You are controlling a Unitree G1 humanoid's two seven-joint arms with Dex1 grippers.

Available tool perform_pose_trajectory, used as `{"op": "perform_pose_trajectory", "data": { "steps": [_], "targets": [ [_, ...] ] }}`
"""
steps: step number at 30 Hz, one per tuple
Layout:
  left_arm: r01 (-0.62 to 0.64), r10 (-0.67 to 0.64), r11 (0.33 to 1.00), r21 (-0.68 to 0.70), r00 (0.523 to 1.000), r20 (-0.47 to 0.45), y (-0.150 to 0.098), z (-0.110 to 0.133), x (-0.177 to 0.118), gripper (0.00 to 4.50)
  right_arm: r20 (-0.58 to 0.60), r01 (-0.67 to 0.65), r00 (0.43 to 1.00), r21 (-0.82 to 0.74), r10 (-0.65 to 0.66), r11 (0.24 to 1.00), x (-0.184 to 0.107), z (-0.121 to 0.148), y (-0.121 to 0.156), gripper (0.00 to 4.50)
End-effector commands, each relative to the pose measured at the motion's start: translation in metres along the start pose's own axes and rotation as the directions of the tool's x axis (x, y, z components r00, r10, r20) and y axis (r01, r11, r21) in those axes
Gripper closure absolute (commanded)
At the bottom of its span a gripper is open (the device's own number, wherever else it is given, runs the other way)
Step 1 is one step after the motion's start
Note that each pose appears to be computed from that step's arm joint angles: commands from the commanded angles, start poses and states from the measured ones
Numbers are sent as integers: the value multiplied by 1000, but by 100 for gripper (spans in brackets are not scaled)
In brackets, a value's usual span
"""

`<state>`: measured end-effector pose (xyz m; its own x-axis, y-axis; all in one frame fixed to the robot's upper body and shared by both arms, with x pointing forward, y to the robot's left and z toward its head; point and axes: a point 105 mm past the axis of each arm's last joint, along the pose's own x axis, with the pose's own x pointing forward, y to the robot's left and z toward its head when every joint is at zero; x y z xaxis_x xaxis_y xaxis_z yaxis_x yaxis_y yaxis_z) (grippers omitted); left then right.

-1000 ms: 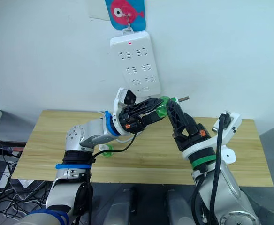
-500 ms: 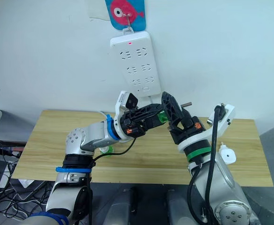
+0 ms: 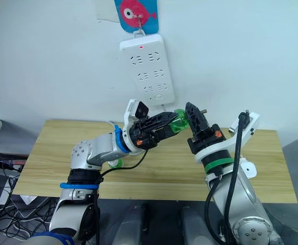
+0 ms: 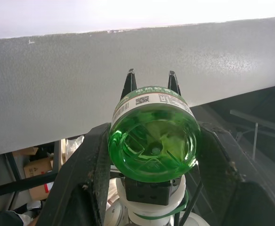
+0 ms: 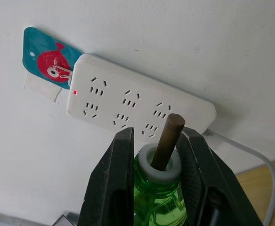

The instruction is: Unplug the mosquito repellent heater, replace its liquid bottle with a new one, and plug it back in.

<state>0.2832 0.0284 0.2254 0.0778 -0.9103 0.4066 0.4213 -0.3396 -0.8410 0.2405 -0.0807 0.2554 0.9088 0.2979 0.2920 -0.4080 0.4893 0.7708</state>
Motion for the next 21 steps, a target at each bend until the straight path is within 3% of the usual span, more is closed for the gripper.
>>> {"op": "perform_pose_trajectory", "data": {
  "steps": [1, 4, 11, 18, 21],
  "targets": [
    [18, -17, 999, 34, 999, -33, -9, -5, 5, 225, -6, -46, 999, -6, 46, 999, -3, 0, 11, 362],
    [4, -3, 999, 37, 999, -35, -7, -5, 5, 225, -18, -54, 998, -16, 53, 998, -2, -2, 13, 362],
    [1, 0, 1000, 23, 999, -51, -7, -3, -3, 2, -5, -34, 999, -29, 33, 999, -3, 4, 5, 362],
    [-79, 88, 994, 73, 988, -123, -14, 1, -26, 2, -3, -26, 1000, -75, 26, 997, -8, 24, -8, 362],
    [-167, 278, 911, 376, 923, -265, -14, -15, -33, 2, -30, 3, 999, -217, -10, 976, -6, 35, -22, 362]
  ]
}}
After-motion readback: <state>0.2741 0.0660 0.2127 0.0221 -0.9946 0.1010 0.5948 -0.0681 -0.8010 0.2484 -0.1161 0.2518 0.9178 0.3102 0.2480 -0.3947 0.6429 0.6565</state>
